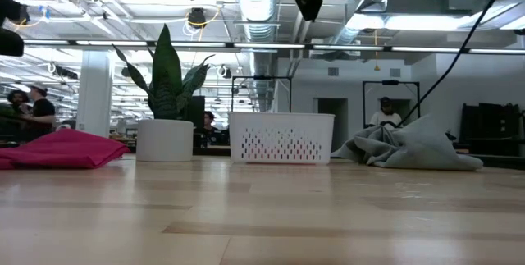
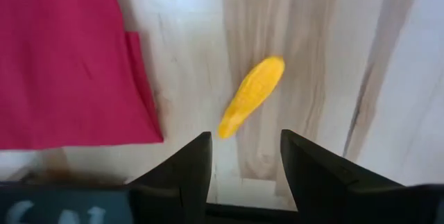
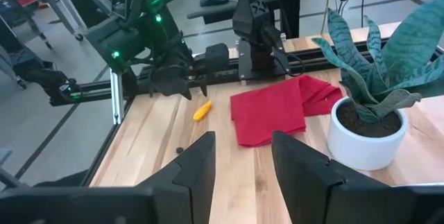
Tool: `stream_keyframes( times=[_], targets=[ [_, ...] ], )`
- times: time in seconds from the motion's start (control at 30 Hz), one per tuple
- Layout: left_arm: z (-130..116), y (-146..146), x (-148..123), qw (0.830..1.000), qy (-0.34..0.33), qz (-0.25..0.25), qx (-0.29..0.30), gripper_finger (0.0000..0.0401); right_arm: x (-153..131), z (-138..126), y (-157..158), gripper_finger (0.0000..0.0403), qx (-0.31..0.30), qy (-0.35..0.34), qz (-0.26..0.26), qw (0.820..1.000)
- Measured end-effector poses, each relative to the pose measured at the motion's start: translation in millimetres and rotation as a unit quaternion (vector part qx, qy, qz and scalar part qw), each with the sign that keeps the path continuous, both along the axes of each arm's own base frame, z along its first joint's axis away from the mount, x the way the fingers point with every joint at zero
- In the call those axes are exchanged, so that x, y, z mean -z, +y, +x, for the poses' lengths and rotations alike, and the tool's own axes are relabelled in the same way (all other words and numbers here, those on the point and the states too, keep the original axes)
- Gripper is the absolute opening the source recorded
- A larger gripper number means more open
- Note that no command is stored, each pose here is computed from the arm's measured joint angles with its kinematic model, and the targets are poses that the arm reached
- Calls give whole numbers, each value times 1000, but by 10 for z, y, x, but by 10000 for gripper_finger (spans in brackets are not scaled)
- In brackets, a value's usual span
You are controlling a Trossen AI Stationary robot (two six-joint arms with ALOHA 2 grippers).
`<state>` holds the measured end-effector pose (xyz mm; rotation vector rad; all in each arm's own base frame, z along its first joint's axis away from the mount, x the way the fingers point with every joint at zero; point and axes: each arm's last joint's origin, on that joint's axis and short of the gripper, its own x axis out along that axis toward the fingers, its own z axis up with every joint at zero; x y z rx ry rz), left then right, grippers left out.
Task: Pick and placing Produce into tupperware
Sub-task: Put the yellow corn into the white bin
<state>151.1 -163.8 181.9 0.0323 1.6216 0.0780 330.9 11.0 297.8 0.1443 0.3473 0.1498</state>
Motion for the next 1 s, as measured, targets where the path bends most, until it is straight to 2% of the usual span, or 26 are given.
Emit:
stream_keyframes(
  times=[0.23,0.5,0.7,1.0],
  targets=[
    [-25,-60,1,999,-43,20,21,148,-1,1,0,158,1,0,3,1000],
    [-30,-55,5,999,-44,21,4,145,-2,0,21,154,-2,0,4,1000],
    [-97,8,229,1000,-19,-3,-1,145,0,-3,63,153,-8,1,4,1000],
    [-114,11,260,1000,-29,3,3,131,-1,-4,85,147,-10,1,7,1000]
  ],
)
